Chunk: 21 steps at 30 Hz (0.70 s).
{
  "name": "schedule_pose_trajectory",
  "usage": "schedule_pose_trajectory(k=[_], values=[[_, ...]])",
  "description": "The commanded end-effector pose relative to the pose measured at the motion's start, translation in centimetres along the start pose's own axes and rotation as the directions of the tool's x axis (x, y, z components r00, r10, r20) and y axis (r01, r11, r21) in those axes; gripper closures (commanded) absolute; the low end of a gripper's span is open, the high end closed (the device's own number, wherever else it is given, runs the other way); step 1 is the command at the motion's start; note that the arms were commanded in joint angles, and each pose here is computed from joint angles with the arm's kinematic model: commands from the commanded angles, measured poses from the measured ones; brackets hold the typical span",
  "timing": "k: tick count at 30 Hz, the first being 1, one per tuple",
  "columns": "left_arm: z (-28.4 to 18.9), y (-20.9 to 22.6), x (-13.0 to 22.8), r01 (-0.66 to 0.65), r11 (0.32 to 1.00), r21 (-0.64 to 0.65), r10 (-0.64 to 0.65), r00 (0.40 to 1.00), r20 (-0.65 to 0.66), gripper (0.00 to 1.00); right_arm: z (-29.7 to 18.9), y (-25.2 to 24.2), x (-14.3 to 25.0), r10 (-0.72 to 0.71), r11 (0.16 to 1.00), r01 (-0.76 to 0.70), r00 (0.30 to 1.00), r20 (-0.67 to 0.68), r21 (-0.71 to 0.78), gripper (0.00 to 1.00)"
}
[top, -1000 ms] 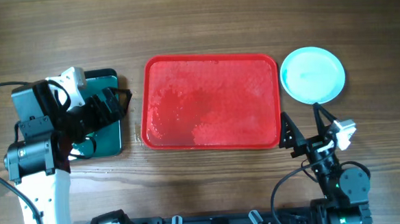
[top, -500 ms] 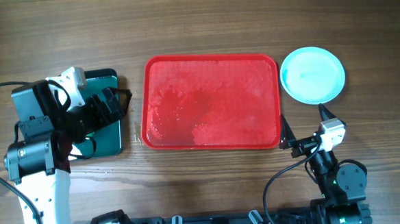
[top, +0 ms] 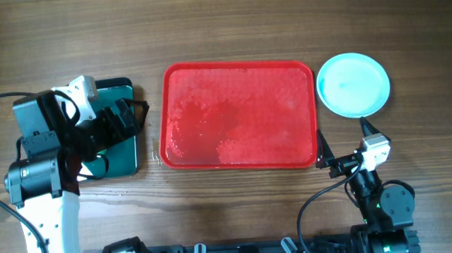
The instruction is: Clean dirty plates on tray and stack at the side
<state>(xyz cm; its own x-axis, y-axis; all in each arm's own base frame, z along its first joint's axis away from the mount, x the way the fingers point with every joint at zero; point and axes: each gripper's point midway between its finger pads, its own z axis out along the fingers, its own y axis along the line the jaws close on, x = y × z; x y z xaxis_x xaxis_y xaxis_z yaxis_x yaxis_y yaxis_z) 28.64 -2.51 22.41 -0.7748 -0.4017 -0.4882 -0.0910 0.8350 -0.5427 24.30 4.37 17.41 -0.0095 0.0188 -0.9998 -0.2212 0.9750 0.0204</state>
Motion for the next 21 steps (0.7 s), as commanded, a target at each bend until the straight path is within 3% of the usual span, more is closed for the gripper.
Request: schedule_pose_trajectory(k=[1,5,11,14,16,21], values=[[0.2,0.7,0.1,-0.025,0.999,-0.039,0.025,1.000,-0.010,0.00,-0.1,-0.4,-0.3,-0.021,1.000,0.021,1.000,0.014,0.023,0.00],[0.0,4.3,5.8,0.015,0.984,-0.177,-0.028,0.997,-0.075,0.00,-0.1,-0.4,-0.3,-0.021,1.000,0.021,1.000,0.014,0.023,0.00],[3.5,8.6,12.3,-0.042,0.986,-0.162,0.054,0.996,0.067,0.00,-0.1,-0.4,-0.3,-0.021,1.000,0.021,1.000,0.014,0.023,0.00],[4.5,7.6,10.6,-0.178,0.979,-0.096,0.198,0.939,0.281,0.00,-0.1,-0.4,-0.3,-0.021,1.000,0.021,1.000,0.014,0.023,0.00],[4.2,5.8,9.1,-0.288,0.956,-0.056,0.283,0.853,0.439,0.00,-0.1,-0.4,-0.3,-0.021,1.000,0.021,1.000,0.014,0.023,0.01],[2.2,4.8,6.9,-0.349,0.932,-0.100,0.332,0.706,0.625,0.00,-0.1,-0.4,-0.3,-0.021,1.000,0.021,1.000,0.014,0.023,0.00]])
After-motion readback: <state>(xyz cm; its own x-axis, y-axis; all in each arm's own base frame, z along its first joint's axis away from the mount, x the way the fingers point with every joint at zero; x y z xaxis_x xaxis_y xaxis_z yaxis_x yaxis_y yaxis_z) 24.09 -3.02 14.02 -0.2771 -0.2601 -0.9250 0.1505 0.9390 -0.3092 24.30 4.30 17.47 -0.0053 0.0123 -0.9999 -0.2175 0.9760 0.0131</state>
